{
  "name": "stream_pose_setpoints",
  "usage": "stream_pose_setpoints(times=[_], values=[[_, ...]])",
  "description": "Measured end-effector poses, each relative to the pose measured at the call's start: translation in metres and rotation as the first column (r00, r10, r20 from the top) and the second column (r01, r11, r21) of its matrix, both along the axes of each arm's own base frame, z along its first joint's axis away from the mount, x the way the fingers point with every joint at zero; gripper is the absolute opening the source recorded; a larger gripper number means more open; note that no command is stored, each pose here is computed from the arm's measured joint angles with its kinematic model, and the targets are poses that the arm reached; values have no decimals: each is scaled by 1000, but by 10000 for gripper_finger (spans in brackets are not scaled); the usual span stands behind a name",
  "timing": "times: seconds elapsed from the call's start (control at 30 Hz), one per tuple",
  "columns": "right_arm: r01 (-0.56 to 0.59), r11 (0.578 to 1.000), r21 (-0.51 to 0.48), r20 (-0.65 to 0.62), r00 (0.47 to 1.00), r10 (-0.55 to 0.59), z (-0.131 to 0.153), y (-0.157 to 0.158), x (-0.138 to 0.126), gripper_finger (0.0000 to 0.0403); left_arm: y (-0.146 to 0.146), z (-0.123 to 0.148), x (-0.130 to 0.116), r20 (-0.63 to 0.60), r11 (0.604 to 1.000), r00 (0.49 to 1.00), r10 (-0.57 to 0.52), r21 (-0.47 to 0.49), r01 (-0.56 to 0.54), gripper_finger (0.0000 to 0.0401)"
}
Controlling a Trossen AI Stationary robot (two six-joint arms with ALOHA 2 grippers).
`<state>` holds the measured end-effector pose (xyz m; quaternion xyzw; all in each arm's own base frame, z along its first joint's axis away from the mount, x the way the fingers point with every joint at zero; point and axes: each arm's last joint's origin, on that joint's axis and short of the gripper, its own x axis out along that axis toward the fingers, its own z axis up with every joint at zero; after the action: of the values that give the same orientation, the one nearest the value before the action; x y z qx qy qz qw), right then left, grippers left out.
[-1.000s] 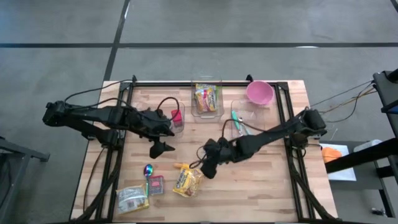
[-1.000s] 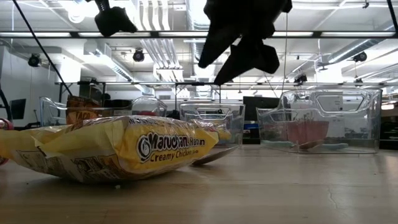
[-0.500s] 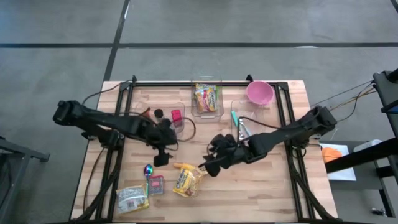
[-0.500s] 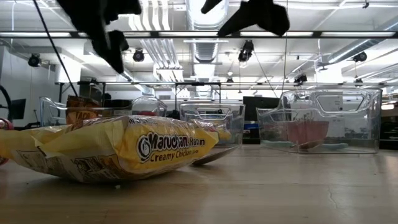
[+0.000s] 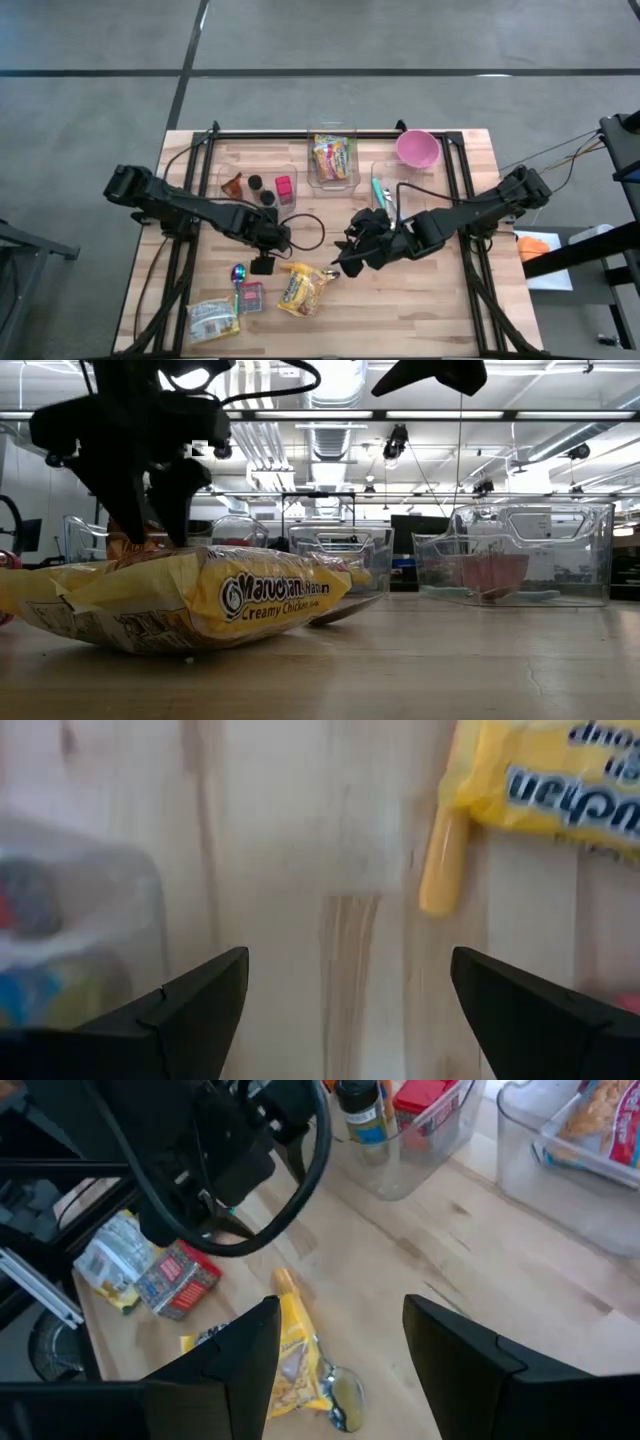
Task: Pick & Place Food Item
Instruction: Put the right yellow noodle pack into the middle transparent bin
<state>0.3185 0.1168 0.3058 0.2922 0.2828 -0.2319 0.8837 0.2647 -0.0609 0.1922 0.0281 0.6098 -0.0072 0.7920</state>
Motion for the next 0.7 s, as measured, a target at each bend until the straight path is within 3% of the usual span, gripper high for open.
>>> stream_pose_setpoints(times=[0.13, 0.7], values=[[-2, 1000, 3, -11, 1000, 2, -2, 3, -1, 208, -10, -5, 5, 89, 999, 995, -44, -23, 46, 355], [-4, 1000, 1, -15, 1000, 4, -4, 6, -3, 208, -20, -25, 3, 143, 987, 982, -122, -88, 135, 355]])
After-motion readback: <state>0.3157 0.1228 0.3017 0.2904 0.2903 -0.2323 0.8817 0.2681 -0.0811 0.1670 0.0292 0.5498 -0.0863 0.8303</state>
